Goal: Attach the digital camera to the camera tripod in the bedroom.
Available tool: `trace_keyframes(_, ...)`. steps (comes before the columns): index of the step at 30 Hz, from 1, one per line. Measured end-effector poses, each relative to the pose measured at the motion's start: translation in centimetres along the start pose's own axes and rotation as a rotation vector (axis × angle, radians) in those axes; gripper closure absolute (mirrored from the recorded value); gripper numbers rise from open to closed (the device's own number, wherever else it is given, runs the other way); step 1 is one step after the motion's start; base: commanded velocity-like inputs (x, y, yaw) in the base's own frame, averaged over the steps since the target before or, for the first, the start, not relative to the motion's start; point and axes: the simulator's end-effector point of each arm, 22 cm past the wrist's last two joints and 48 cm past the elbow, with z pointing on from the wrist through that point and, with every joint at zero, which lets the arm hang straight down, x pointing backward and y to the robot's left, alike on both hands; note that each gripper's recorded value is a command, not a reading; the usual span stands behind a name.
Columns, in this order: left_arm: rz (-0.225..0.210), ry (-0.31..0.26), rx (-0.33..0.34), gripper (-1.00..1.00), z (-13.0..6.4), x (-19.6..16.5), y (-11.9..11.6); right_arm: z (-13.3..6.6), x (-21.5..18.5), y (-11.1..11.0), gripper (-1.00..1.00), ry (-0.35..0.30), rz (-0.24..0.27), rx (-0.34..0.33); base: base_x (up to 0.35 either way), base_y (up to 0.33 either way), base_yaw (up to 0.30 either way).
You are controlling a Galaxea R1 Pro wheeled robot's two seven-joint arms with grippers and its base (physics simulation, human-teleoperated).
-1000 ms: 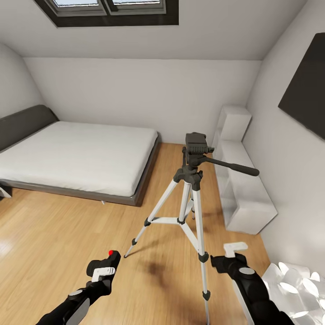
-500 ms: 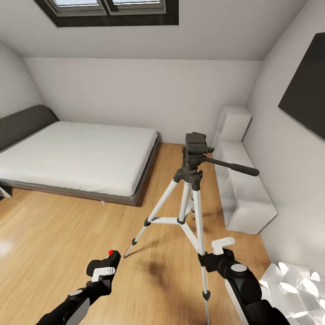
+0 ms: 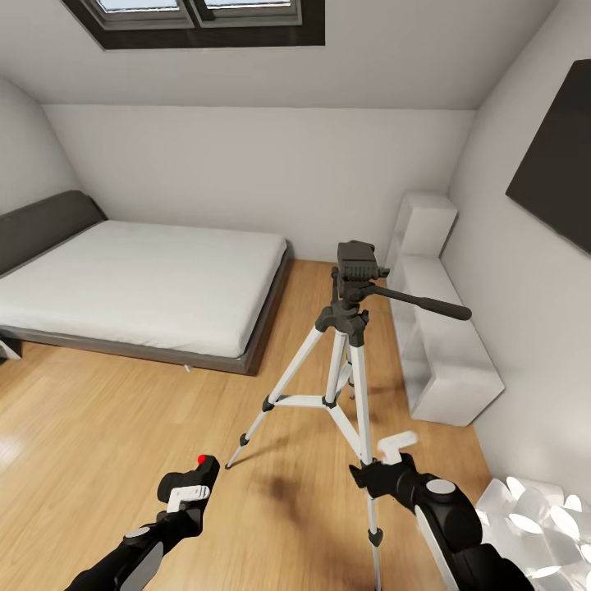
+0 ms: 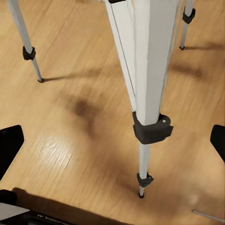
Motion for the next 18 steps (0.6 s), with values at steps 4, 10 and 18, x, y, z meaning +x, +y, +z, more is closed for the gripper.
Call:
trace_keyframes(4,0.000,0.000,0.000,1.00,0.0,0.0,0.0,-0.1,-0.2,-0.9,-1.00,-0.012,0.015,0.011,0.000,0.000,0.000)
trace_keyframes(10,0.000,0.000,0.000,1.00,0.0,0.0,0.0,-0.1,-0.4,-1.7,-1.00,-0.018,0.020,0.035,0.000,0.000,0.000)
trace_keyframes(18,0.001,0.000,-0.001,1.00,0.0,0.0,0.0,0.0,-3.2,-4.1,-1.00,-0.078,0.052,0.079,0.000,0.000,0.000)
